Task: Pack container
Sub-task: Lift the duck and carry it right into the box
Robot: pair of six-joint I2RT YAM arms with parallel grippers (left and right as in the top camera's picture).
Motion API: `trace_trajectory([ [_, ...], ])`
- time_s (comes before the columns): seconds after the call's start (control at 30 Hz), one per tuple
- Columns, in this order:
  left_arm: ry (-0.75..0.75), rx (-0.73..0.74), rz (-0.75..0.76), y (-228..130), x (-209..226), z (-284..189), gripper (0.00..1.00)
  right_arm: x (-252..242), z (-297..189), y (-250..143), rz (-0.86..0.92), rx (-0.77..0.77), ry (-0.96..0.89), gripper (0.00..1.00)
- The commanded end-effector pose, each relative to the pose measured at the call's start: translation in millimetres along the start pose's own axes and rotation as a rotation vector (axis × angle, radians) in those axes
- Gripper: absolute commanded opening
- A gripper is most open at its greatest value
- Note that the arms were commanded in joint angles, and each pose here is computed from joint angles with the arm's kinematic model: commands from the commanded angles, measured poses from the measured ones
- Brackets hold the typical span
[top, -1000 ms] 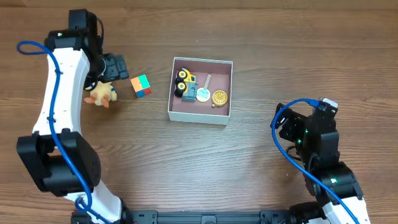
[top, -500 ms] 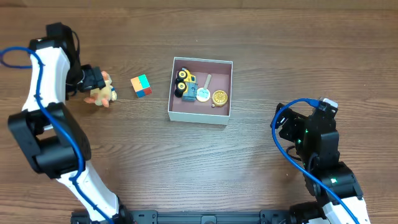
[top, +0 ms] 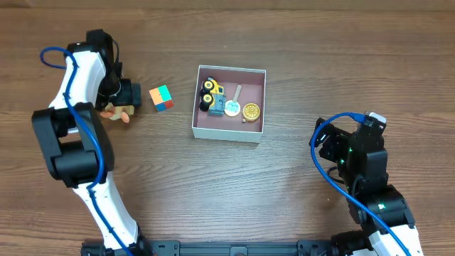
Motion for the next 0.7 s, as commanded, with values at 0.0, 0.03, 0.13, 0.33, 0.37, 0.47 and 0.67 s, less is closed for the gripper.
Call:
trace_trajectory([
  [0.0, -0.002, 0.055, 0.030, 0.5, -4.5, 19.7, 1.00, -1.5, -1.7, 3.1, 0.012, -0.018, -0.010, 1.00],
  [0.03, -0.001, 0.059, 0.030, 0.5, -4.7, 21.6, 1.00, -1.5, -1.7, 3.2, 0.012, -0.019, -0.010, 1.00],
  [0.13, -0.004, 0.041, 0.028, 2.5, -4.6, 17.7, 0.90, -1.5, -1.7, 3.2, 0.012, -0.019, -0.010, 1.00],
  [0.33, -0.014, -0.021, 0.012, 18.8, -4.7, -10.1, 0.55, -1.5, -1.7, 3.2, 0.012, -0.019, -0.010, 1.00],
  [0.37, -0.016, -0.033, 0.007, 22.1, -4.6, -17.4, 0.54, -1.5, -1.7, 3.2, 0.012, -0.019, -0.010, 1.00],
  [0.47, -0.021, -0.063, 0.003, 29.4, -3.6, -40.5, 0.51, -1.5, -1.7, 3.2, 0.012, -0.019, -0.010, 1.00],
  [0.67, -0.184, -0.167, 0.003, 39.0, -18.5, -128.2, 0.45, -1.5, -1.7, 3.2, 0.012, -0.019, -0.010, 1.00],
])
Point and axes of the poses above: each gripper's point midway between its finger pads, its own z axis out along the fingers, its own x axis along the line the jaws close on, y = z × x, the point moved 6 cm from there along -z, back along the fingers, and after that the axes turned 12 degrees about -z, right-handed, at the moved point
